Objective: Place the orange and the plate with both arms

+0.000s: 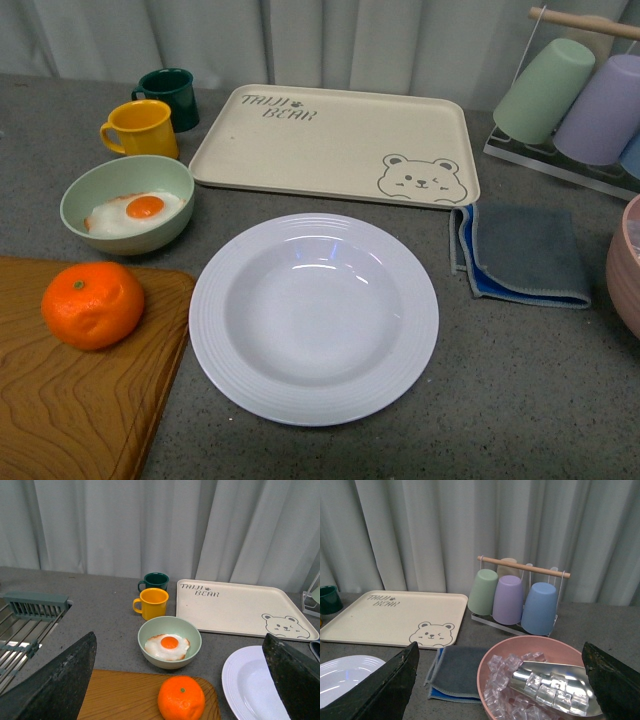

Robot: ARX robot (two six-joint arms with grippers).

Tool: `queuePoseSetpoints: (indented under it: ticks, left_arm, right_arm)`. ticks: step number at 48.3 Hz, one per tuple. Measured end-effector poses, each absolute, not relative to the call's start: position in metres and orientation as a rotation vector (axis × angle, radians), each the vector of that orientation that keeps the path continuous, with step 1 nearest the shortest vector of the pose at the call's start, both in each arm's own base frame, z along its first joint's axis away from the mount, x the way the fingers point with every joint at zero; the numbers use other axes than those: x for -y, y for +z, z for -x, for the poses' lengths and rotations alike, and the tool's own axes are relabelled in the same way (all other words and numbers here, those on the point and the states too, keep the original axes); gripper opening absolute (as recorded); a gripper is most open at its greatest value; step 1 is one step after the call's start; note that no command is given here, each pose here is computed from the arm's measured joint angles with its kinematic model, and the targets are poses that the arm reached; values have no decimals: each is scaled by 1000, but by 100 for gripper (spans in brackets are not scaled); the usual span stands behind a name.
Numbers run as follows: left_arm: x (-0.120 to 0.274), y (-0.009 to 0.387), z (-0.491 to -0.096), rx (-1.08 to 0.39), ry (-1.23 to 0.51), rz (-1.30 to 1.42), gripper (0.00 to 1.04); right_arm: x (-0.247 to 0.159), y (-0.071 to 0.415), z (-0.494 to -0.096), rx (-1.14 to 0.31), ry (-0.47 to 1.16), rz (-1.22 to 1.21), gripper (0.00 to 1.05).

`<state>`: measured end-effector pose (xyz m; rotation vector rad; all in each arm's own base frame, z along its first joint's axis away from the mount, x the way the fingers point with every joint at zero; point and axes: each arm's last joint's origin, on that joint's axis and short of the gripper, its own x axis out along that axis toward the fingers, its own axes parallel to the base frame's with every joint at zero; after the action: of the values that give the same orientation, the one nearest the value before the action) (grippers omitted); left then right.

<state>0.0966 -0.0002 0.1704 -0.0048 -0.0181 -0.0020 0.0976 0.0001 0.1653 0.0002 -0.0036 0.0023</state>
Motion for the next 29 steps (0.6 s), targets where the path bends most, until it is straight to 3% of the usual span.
queuePoseSetpoints:
  ticks: [29]
  left_arm:
    - [0, 170, -97, 18, -2, 4, 98]
  right_arm:
    - [0, 165, -98, 4, 2, 0, 95]
